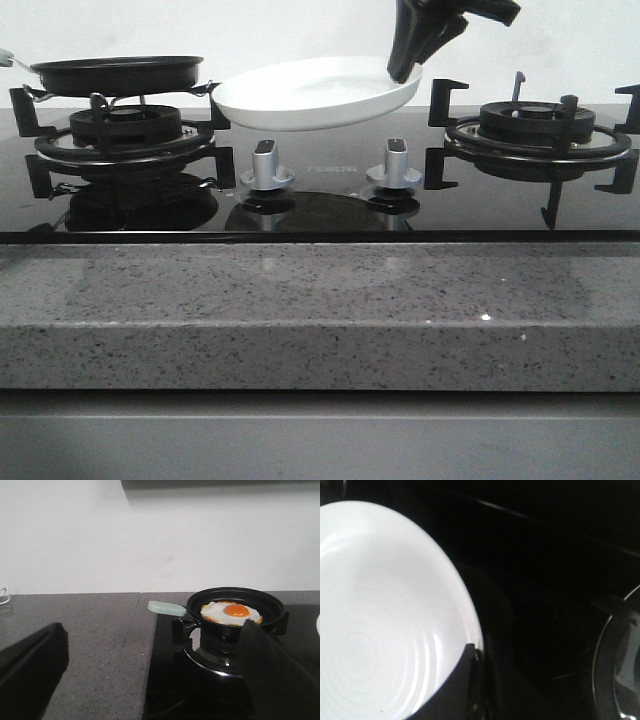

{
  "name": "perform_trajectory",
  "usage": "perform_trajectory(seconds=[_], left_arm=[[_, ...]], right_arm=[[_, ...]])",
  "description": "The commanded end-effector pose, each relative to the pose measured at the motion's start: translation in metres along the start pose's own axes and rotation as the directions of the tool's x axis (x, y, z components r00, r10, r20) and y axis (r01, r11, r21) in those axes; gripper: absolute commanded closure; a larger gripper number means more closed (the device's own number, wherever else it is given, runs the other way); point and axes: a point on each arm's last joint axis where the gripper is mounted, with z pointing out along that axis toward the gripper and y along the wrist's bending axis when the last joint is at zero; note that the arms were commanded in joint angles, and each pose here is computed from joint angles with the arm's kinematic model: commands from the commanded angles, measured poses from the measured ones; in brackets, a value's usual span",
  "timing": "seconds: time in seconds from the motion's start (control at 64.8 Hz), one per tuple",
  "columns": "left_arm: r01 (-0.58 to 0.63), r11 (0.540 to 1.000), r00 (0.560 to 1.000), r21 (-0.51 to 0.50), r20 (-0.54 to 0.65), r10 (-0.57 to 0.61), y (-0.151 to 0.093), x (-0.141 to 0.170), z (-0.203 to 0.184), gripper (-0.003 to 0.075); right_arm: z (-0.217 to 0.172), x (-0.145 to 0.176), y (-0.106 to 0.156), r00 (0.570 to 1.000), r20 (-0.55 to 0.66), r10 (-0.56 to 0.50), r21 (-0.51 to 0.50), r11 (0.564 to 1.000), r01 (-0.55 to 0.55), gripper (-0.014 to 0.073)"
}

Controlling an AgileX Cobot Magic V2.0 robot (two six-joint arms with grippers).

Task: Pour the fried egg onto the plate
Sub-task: 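Lift the white plate with the right gripper toward the frying pan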

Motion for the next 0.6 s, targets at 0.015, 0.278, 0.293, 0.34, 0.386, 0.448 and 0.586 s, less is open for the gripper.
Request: perform_trajectory(seconds=[0.015,0.278,0.293,0.34,0.386,0.448,0.586], left_arm=[[0.012,1.0,0.994,-0.002,0.108,-0.011,0.001,-0.018,0.0,0.0048],[0.012,1.0,0.994,-0.002,0.108,-0.011,0.001,-0.018,0.0,0.0048],[0.012,1.0,0.994,-0.002,0.108,-0.011,0.001,-0.018,0.0,0.0048],[0.012,1.0,0.994,-0.002,0.108,-0.011,0.001,-0.018,0.0,0.0048],[0.012,1.0,0.994,-0.002,0.108,-0.011,0.001,-0.018,0.0,0.0048],[0.012,1.0,0.994,-0.002,0.108,-0.011,0.001,-0.018,0.0,0.0048],[0.012,1.0,0.994,-0.002,0.108,-0.011,0.001,-0.018,0.0,0.0048]], right_arm=[[-0.048,0.01,0.017,0.998,0.021,-0.058,-0.049,0.997,0.059,0.0652],[-0.063,0.044,0.023,0.996,0.042,-0.073,-0.064,0.995,0.076,0.0652],[-0.063,0.046,0.023,0.996,0.045,-0.073,-0.063,0.995,0.076,0.0652],[-0.067,0.051,0.024,0.995,0.07,-0.074,-0.06,0.995,0.078,0.0652],[-0.067,0.058,0.024,0.994,0.082,-0.076,-0.059,0.995,0.081,0.0652],[-0.068,0.064,0.024,0.991,0.108,-0.076,-0.061,0.995,0.083,0.0652],[-0.067,0.075,0.027,0.984,0.155,-0.084,-0.093,0.991,0.099,0.0652]])
